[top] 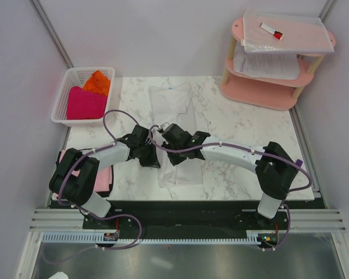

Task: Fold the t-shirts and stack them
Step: Rotate the tshirt 90 degrees

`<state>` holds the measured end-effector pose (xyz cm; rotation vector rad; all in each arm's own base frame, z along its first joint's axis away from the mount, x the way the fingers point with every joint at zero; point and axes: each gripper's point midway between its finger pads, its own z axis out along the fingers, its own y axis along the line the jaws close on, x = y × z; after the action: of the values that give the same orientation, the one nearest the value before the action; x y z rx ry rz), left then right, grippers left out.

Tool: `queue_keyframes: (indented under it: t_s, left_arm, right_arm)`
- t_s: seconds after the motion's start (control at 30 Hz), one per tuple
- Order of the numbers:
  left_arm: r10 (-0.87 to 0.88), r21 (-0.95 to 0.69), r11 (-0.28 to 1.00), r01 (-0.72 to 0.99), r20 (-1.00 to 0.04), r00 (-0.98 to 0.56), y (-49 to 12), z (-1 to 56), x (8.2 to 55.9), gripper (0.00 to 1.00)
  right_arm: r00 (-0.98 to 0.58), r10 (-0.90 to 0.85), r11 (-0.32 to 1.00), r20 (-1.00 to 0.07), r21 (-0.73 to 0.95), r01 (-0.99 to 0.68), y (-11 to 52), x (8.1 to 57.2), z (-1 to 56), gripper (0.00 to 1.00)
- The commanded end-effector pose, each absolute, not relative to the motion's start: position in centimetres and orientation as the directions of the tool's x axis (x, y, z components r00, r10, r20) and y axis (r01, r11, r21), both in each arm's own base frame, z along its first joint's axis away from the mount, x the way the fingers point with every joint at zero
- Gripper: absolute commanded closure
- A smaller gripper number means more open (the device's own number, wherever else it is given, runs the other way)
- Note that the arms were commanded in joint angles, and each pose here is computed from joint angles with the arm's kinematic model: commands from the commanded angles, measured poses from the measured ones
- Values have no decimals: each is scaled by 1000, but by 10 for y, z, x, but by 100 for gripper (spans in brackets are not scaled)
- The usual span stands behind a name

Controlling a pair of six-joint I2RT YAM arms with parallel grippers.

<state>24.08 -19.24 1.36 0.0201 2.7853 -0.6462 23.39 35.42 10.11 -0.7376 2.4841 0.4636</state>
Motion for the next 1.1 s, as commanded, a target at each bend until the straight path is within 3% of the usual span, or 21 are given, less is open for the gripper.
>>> queue_keyframes:
  t_s: [0.0, 1.07]
  left_arm:
    - [-72, -339, 940, 24, -267, -961, -171, -7, 239, 98]
    - [-78, -338, 941, 17, -265, -961, -171, -7, 239, 98]
  right_arm:
    - [-716, -454, 741, -531, 221, -634, 383, 226, 82, 100]
    - [-689, -563, 654, -457, 263, -709, 422, 184, 48, 100]
